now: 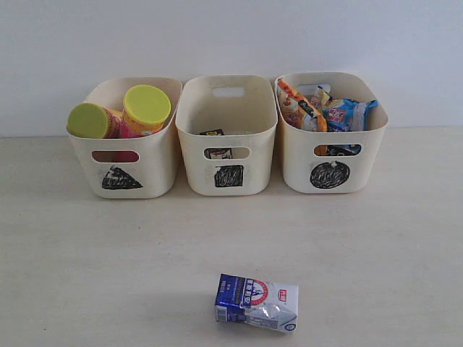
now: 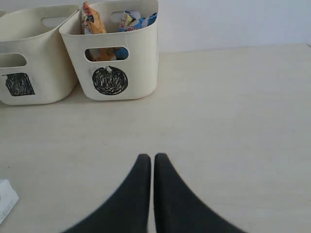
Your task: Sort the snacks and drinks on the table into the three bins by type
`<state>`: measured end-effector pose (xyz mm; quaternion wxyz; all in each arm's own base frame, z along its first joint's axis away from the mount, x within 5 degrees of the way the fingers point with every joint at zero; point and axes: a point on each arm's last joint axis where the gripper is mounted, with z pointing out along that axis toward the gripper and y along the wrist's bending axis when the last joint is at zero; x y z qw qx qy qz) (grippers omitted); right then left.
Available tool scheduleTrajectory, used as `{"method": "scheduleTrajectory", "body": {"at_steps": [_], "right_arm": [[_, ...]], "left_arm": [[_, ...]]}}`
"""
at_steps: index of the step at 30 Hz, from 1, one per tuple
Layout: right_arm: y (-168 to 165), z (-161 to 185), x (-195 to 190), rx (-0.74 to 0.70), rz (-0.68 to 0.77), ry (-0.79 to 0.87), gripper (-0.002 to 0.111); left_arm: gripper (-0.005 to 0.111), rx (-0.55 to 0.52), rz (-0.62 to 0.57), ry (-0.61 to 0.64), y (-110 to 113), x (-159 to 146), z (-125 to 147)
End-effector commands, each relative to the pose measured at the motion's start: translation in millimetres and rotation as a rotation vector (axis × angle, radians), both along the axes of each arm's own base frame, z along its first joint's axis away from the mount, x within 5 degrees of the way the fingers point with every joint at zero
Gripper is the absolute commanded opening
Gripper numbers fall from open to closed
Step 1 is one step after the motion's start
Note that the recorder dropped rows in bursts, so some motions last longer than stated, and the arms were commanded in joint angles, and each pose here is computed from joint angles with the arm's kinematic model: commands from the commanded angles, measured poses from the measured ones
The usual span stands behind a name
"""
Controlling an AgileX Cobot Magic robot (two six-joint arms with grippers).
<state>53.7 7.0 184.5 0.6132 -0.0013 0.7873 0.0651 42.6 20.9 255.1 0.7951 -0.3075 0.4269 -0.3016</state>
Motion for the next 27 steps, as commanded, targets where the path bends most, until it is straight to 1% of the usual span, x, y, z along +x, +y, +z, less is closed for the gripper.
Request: {"method": "scheduleTrajectory", "body": {"at_steps": [1,3,5,6,8,10,12,14,15,16,18,20,23,27], "right_arm": [[-0.4,-0.4,-0.1,-0.005,-0.003,-0.009,0.0],[-0.4,-0.4,-0.1,-0.005,-0.003,-0.009,0.0],[-0.4,-0.4,-0.1,-0.005,-0.003,-0.009,0.0],[-0.4,-0.4,-0.1,-0.005,-0.003,-0.009,0.0],[-0.4,-0.4,-0.1,-0.005,-0.003,-0.009,0.0],[-0.4,-0.4,-0.1,-0.005,-0.003,-0.009,0.0],[-0.4,-0.4,-0.1,-0.005,-0.003,-0.009,0.0],[-0.5,0.9,0.2,-0.004,-0.005,-0.023,0.0],[-0.5,1.1,0.3,-0.004,-0.005,-0.025,0.0],[-0.5,1.1,0.3,-0.004,-0.005,-0.025,0.0],[-0.5,1.1,0.3,-0.004,-0.005,-0.025,0.0],[-0.5,1.1,0.3,-0.004,-0.005,-0.025,0.0],[-0.5,1.1,0.3,-0.004,-0.005,-0.025,0.0],[-0.5,1.1,0.3,-0.004,-0.005,-0.025,0.0]], "left_arm": [[0.004,0.022,0.023,-0.072,0.9,-1.7,32.3],[0.004,0.118,-0.003,-0.021,-5.1,4.3,49.2],[0.004,0.299,-0.052,0.125,-15.5,17.4,71.7],[0.004,0.383,-0.086,0.255,-19.6,27.7,78.4],[0.004,0.482,-0.135,0.467,-23.0,44.2,94.4],[0.004,0.566,-0.173,0.608,-25.0,57.0,99.5],[0.004,0.68,-0.229,0.712,-28.7,68.3,106.7],[0.004,0.779,-0.318,0.781,-34.7,77.8,111.8],[0.004,0.829,-0.375,0.793,-39.1,81.2,116.0],[0.004,0.868,-0.468,0.832,-44.7,87.0,115.4],[0.004,0.917,-0.623,0.855,-54.7,94.2,116.3],[0.004,0.919,-0.765,0.873,-63.2,104.4,114.3],[0.004,0.889,-0.872,0.914,-68.3,122.7,104.5],[0.004,0.848,-1.02,1.005,-74.9,142.1,87.1]]}}
